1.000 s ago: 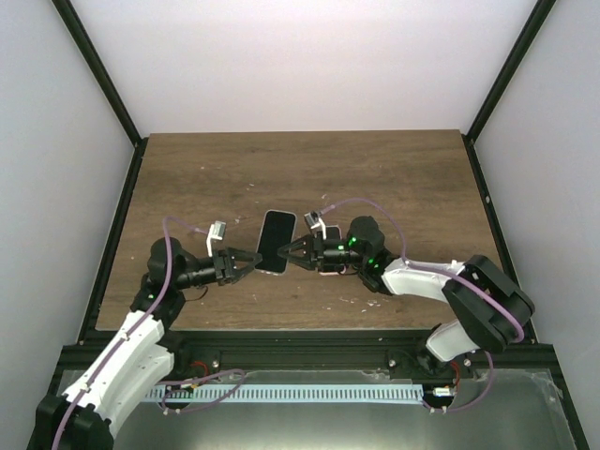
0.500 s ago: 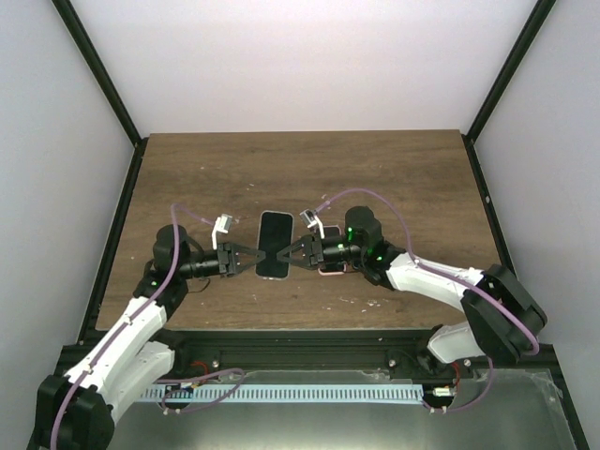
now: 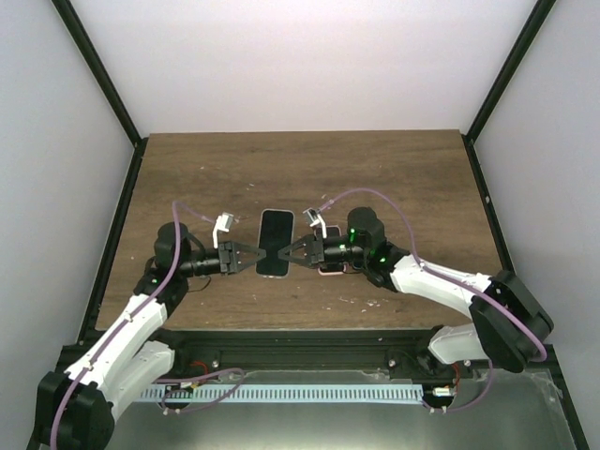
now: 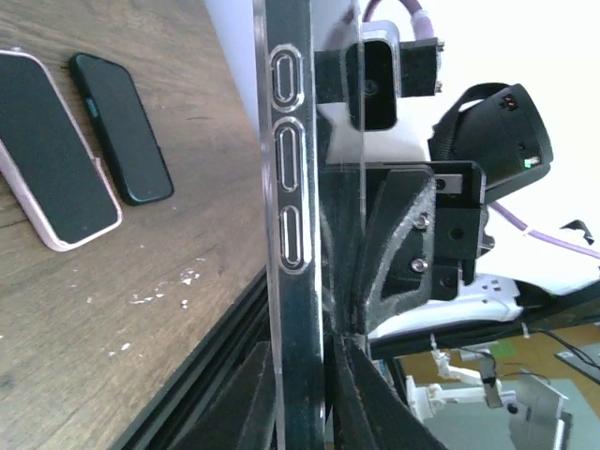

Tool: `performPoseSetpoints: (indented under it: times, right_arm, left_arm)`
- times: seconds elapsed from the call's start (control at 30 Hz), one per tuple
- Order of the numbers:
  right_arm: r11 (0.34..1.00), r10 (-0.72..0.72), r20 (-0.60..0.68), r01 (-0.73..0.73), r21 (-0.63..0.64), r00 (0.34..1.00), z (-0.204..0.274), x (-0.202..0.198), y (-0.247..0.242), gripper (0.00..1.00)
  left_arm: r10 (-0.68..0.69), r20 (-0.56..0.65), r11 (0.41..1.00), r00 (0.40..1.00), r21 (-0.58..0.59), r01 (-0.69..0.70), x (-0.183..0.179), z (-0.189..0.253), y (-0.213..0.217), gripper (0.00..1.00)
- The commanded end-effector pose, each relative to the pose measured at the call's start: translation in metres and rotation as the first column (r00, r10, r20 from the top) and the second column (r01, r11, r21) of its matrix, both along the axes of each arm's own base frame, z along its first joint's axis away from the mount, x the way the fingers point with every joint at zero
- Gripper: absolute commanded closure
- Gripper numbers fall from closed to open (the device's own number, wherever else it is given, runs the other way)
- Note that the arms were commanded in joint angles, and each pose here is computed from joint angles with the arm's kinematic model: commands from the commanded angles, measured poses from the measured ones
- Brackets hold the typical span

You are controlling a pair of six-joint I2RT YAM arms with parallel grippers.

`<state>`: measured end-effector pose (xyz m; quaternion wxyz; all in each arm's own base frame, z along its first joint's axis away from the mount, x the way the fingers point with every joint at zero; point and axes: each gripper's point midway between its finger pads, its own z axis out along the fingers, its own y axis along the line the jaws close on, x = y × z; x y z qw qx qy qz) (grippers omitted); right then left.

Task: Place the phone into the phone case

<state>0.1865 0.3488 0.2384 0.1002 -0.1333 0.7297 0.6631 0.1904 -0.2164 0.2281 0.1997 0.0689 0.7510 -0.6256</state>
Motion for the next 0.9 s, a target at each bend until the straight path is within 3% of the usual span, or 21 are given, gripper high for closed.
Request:
performPoseSetpoints:
  times: [0.0,0.1,0.27,0.57,0.87]
  right_arm:
    - [0.998,-0.064,0.088,0.063,0.024,0.994,0.023,0.011,0.001,0.99]
    - [0.996,-0.084,0.109,0.087,-0.029,0.991,0.009,0.017,-0.001,0.99]
    - [0.981,-0.096,0.1,0.111,-0.158,0.99,-0.031,0.036,0.0,0.99]
    - [0.93,-0.061,0.017,0.063,-0.362,0.998,-0.111,0.081,0.019,0.99]
    - [0.888,-0.062,-0.078,0.02,-0.459,0.995,-0.168,0.105,0.019,0.96]
  left_arm:
    - [0.106,0.004,0.989,0.994,0.102,-0.106,0.016,-0.019,0.008,0.71]
    - [0.165,-0.015,0.97,0.986,0.184,-0.159,0.021,-0.027,0.016,0.42]
    - [0.255,0.076,0.915,0.964,0.302,-0.266,0.026,-0.018,0.036,0.01]
    - [0.366,0.271,0.793,0.89,0.409,-0.451,0.023,0.014,0.075,0.0]
    - [0.377,0.286,0.806,0.881,0.368,-0.464,0.013,0.02,0.077,0.0]
